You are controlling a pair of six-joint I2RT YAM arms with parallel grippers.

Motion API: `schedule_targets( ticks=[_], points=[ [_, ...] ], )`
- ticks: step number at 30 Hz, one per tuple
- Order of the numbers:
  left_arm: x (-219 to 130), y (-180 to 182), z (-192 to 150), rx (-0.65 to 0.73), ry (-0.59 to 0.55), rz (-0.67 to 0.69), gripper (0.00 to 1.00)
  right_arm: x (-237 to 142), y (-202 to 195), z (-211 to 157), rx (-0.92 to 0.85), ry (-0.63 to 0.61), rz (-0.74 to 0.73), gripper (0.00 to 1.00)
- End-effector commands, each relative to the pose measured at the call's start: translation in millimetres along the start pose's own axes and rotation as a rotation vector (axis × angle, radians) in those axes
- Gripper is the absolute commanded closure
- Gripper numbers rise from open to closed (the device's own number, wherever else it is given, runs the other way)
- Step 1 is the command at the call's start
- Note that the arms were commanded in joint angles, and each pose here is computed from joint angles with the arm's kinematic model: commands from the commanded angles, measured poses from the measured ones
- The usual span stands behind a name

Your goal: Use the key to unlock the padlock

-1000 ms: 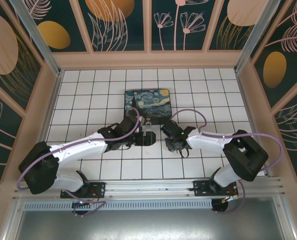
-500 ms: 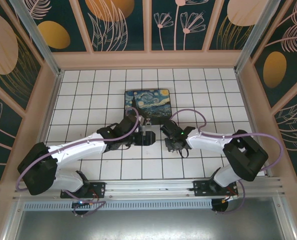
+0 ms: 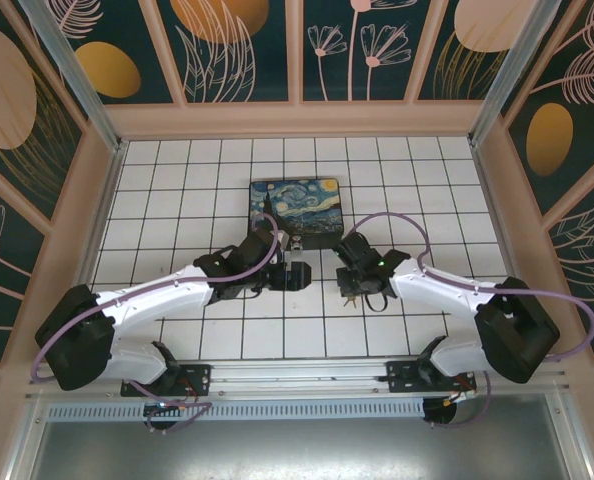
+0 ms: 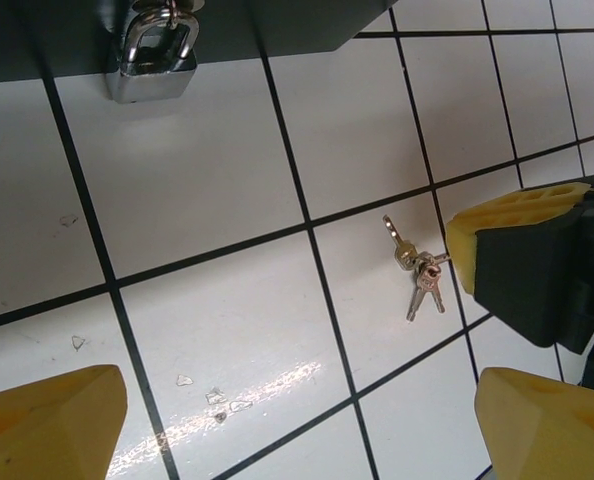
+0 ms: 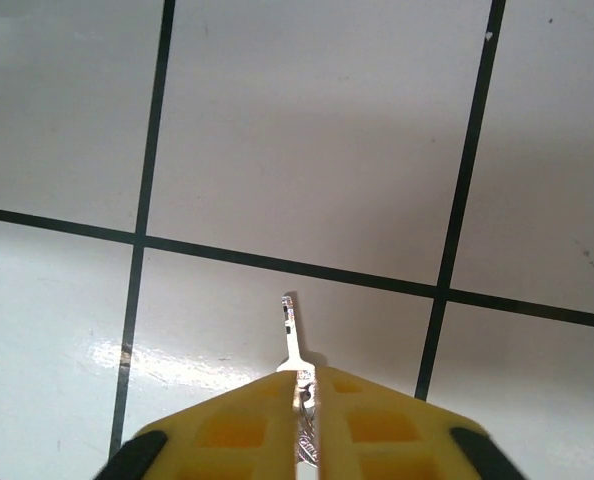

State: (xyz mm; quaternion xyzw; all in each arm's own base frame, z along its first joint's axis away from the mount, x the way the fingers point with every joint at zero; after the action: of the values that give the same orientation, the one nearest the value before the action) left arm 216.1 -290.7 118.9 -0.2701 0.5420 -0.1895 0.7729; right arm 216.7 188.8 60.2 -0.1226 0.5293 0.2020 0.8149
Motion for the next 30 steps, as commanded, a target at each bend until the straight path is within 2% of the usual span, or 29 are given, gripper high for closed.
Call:
schedule_targets(
  ticks=[1, 3, 6, 13, 30],
  points=[
    [0, -12, 2, 0.028, 0.007, -0.025, 0.1, 1, 0, -13, 0.002, 0.045, 0.018, 0.75],
    [2, -13, 2, 0.029, 0.011, -0.028, 0.1, 9, -1, -20, 0.002, 0.074, 0.011, 0.7],
    [1, -14, 2, 0.032, 0.011, -0.028, 0.1, 19, -4, -28, -0.01, 0.11, -0.025, 0.67],
    [0, -8, 0, 0.025, 0.008, -0.013, 0.1, 30, -1, -36, -0.05, 0.155, -0.049, 0.67],
    [-1, -5, -2, 0.023, 0.008, -0.014, 0.1, 33, -7, -26, -0.085, 0.148, -0.114, 0.66]
  ],
)
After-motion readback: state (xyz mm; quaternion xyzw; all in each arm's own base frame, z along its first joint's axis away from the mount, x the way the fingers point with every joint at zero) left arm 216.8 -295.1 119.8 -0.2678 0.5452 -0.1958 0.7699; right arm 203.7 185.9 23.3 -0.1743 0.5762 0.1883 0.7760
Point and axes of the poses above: each hand's point on the last joint's axis, 136 mm out from that joint toward the fingers, its own x axis out along the fingers, its own y axis along the line the jaws close on, z = x × y, the point moved 1 cm from there along -x, back along the fingers, and after that the axes turned 15 degrees about -x, right-handed, at the moved point
